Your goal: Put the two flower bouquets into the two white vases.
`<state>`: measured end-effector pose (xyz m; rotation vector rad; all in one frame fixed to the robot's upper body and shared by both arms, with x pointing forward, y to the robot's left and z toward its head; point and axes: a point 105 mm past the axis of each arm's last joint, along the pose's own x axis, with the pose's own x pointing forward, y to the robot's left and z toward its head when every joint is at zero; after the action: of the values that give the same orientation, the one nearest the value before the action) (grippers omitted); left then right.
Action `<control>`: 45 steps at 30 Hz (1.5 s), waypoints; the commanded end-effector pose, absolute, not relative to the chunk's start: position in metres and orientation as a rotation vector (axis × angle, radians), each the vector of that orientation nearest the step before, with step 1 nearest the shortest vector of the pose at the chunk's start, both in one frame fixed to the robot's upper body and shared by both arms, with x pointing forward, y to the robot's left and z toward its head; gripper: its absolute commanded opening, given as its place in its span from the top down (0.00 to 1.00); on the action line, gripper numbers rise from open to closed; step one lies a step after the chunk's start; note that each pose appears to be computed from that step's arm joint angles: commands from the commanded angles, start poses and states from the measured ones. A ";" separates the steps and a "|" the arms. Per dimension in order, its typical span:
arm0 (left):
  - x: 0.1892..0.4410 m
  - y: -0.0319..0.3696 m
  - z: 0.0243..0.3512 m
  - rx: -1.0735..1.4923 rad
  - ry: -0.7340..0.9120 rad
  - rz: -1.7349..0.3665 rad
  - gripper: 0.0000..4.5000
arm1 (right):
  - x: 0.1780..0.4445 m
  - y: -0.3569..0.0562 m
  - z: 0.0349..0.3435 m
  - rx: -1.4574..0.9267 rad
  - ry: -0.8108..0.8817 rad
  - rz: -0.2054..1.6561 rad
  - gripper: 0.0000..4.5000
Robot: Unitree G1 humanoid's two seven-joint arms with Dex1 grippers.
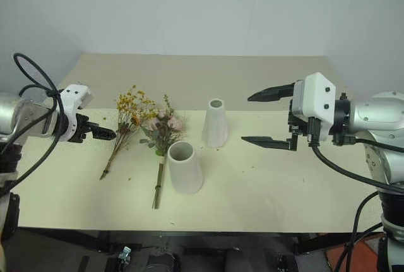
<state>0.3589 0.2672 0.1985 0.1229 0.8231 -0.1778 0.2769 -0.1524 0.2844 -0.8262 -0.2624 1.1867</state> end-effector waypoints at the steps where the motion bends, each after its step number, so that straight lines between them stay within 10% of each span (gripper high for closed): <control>1: 0.370 0.266 0.210 0.117 0.796 -0.176 0.00 | 0.275 -0.153 0.286 -0.856 -0.293 1.182 0.01; 32: 0.411 0.251 0.159 0.127 0.928 -0.276 0.00 | 0.276 -0.161 0.274 -0.831 -0.262 1.133 0.01; 45: 0.416 0.247 0.157 0.120 0.899 -0.280 0.86 | 0.277 -0.163 0.273 -0.834 -0.251 1.124 0.00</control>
<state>0.4115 0.2480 0.1455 0.1101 0.9370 -0.2740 0.2812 -0.1621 0.2602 -0.8009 -0.2027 1.1483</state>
